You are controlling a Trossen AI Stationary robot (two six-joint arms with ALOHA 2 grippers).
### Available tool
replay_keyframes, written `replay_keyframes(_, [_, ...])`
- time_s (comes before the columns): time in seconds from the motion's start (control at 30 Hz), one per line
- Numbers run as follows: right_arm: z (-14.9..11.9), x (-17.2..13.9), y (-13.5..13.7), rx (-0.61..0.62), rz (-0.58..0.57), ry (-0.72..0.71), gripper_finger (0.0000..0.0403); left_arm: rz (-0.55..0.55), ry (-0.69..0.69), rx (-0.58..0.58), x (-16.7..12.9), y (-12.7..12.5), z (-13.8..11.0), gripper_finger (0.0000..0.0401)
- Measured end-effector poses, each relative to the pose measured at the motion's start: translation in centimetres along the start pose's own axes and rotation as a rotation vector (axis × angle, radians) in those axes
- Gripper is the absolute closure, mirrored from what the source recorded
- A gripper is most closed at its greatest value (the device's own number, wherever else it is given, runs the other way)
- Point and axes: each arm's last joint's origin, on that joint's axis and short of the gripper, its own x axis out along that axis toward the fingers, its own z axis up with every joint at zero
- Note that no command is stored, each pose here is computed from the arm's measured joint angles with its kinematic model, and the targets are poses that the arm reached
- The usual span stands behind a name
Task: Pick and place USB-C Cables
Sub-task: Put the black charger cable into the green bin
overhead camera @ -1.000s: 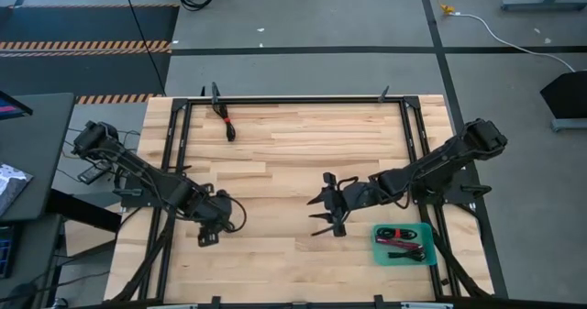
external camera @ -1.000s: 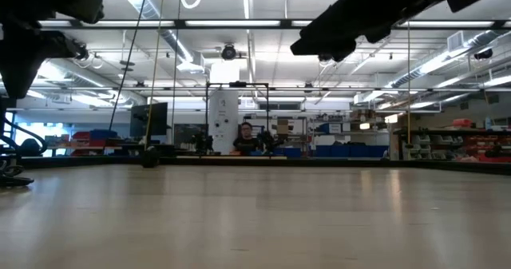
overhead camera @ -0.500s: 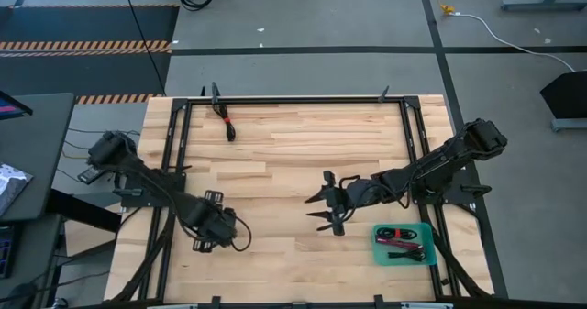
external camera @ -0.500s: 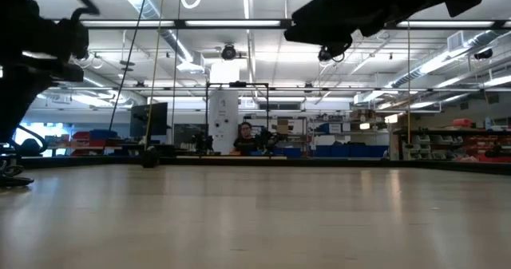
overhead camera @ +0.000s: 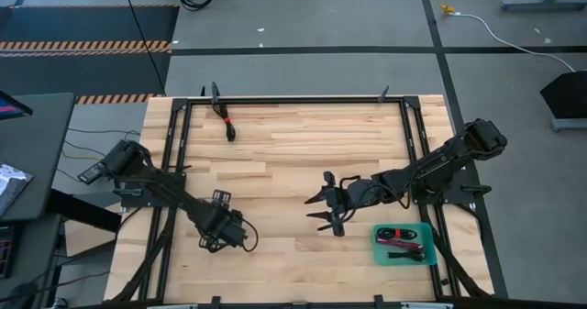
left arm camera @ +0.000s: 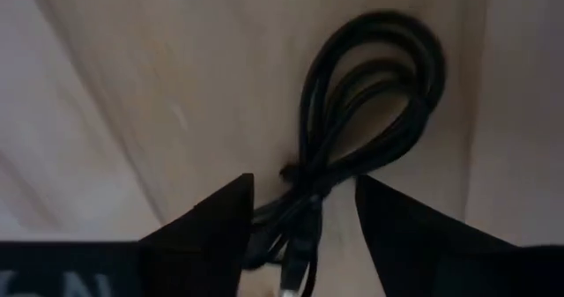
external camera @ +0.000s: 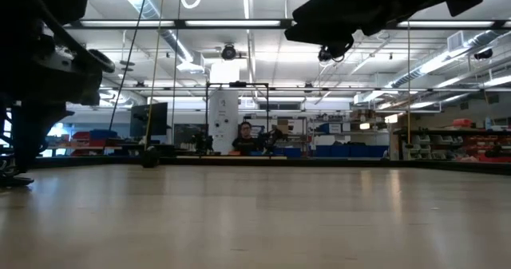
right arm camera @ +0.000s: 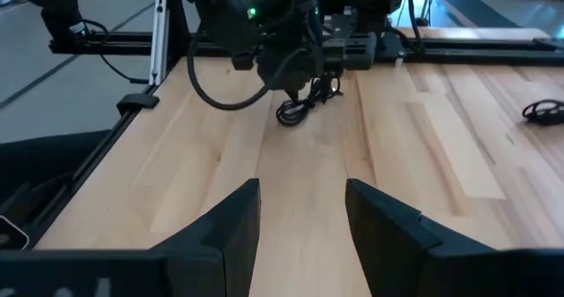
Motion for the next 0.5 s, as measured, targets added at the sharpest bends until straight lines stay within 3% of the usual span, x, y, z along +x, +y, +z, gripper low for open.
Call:
replay_keyframes(0.4, [-0.23, -0.11, 0.52, 0.021, 0.015, 0.019, 0.0229, -0.024, 0.002, 0.0, 0.45, -0.28, 0.43, 0.036])
replay_keyframes(0.5, [-0.21, -0.11, 0.5, 0.021, 0.015, 0.017, 0.0229, -0.02, 0.004, -0.029, 0.33, -0.21, 0.31, 0.0369])
